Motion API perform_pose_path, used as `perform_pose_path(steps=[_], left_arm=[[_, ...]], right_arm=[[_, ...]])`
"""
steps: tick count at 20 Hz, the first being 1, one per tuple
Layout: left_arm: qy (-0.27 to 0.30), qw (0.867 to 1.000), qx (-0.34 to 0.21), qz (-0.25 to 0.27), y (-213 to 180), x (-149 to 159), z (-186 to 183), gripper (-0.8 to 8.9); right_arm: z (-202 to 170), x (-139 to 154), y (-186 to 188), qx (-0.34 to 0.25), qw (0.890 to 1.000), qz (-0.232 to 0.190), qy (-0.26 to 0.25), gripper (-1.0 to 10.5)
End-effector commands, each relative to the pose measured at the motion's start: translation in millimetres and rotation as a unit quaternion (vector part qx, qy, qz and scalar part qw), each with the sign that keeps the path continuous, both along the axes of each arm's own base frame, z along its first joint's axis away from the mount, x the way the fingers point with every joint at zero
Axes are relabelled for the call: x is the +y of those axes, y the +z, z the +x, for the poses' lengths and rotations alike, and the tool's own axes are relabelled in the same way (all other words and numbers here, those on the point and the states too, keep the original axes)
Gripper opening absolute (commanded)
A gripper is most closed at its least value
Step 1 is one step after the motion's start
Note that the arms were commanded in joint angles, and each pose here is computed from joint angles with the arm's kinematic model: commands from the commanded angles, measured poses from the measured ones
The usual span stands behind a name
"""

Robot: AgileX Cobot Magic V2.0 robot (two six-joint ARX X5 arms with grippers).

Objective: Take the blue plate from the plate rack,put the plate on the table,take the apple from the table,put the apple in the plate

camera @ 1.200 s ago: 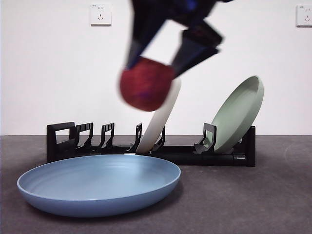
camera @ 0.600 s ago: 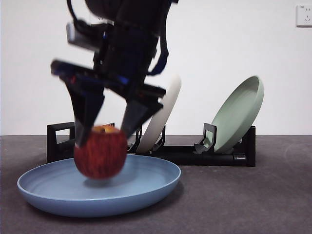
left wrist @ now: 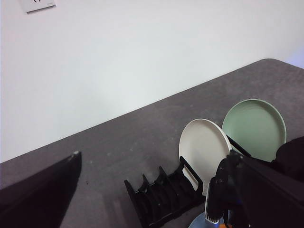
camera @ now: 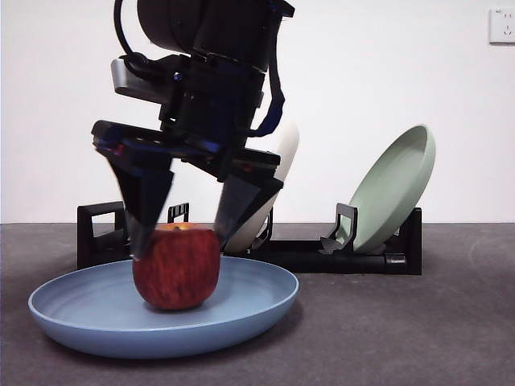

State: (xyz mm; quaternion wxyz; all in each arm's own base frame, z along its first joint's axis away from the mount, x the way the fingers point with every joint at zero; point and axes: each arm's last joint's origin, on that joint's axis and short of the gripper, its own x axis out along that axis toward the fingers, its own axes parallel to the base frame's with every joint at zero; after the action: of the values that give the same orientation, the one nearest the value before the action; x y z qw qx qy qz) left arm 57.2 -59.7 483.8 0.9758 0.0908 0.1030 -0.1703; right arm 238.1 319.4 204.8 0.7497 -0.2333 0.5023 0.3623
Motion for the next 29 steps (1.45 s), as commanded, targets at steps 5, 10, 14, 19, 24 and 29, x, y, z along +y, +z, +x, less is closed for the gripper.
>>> perform_pose_path(steps=[5,10,14,19,24,29], left_arm=[[0.002,1.0,0.002,-0.003,-1,0,0,5.53],[0.003,1.0,0.01,-0.003,-2,-4,3,5.53],[0.003,0.999,0.032,0.03,-9,-22,13,5.48],[-0.019,0.993,0.055,0.108,-20,-49,29,0.69],[-0.073,0.985,0.094,0.127,-31,-70,39,-0.09],[-0.056,0.989,0.098,0.098,-71,-66,42,-0.09]], right_arm=[[-5,-3,35,-0.026,0.999,0.044,-0.005,5.7],[-28,-43,109,-0.066,0.993,0.095,-0.012,5.6],[-57,-91,166,-0.108,0.983,0.144,-0.021,5.6],[-85,-143,206,-0.153,0.971,0.183,-0.033,1.8],[-91,-171,214,-0.162,0.968,0.179,-0.063,-0.1],[-96,-183,189,-0.174,0.963,0.192,-0.079,-0.1]])
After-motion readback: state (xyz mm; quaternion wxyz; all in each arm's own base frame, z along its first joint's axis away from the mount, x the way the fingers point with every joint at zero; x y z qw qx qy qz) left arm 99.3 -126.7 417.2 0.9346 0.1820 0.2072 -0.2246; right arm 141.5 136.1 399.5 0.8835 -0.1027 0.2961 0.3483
